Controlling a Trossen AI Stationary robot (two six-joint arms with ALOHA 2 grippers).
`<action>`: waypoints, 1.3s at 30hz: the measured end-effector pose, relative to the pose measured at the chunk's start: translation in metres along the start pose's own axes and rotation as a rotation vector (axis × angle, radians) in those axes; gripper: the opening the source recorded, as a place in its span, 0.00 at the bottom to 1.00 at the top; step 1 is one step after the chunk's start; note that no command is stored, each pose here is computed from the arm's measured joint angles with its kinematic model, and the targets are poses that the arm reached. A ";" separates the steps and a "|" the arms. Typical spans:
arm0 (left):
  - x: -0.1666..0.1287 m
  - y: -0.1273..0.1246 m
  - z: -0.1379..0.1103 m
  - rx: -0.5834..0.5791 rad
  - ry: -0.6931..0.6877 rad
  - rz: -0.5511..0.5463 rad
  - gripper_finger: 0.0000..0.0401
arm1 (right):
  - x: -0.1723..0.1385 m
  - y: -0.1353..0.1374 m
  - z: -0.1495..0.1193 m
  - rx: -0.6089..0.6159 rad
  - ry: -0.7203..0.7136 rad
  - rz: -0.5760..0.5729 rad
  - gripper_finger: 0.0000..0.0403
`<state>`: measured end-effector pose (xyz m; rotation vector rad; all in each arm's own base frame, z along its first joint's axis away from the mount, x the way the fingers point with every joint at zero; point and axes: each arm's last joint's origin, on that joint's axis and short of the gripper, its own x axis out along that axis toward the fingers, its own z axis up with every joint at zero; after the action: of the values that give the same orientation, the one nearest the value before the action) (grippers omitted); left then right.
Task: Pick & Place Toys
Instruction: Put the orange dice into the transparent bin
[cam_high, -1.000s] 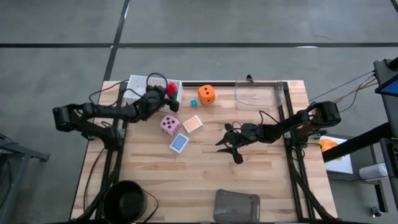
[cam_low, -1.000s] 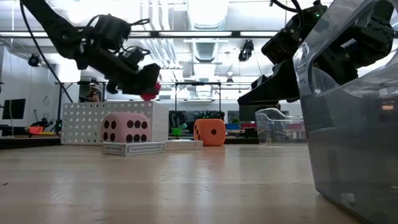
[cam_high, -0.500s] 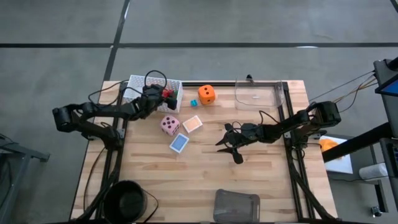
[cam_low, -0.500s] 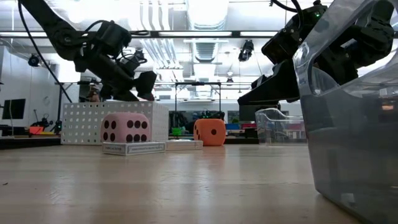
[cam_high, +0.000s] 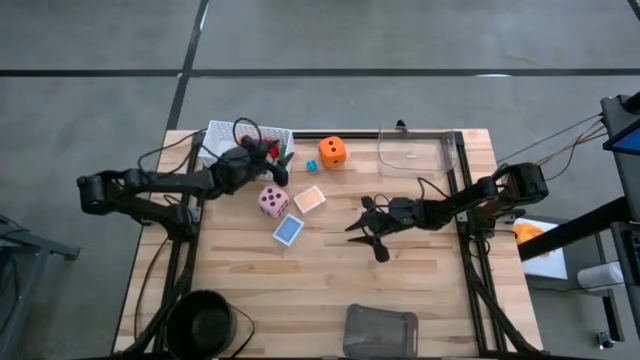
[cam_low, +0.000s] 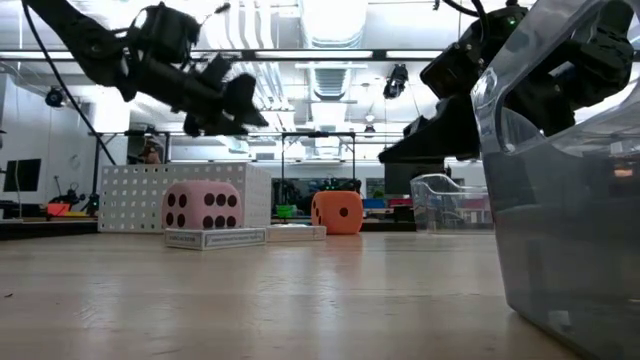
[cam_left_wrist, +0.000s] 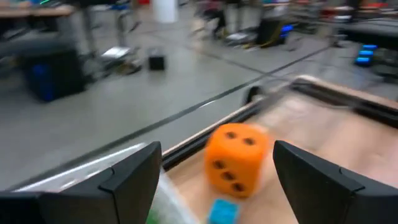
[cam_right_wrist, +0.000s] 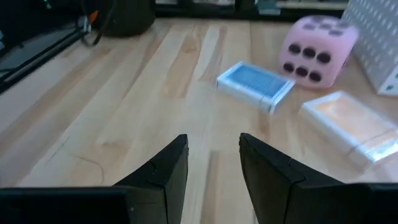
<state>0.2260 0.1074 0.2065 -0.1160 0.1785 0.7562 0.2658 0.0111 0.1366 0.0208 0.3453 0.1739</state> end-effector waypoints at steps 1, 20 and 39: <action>-0.002 -0.005 0.001 0.011 -0.010 -0.025 0.78 | 0.000 0.000 0.001 -0.006 -0.014 -0.001 0.36; -0.061 -0.100 -0.012 0.320 -0.069 -0.471 0.78 | 0.021 -0.015 0.041 -0.073 0.076 -0.204 0.36; -0.072 -0.108 -0.024 0.351 0.005 -0.519 0.78 | 0.025 -0.029 0.112 -0.260 0.450 -0.524 0.43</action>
<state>0.2467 -0.0229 0.2015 0.1659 0.2699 0.2004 0.3314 -0.0122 0.2320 -0.3687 0.7606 -0.3032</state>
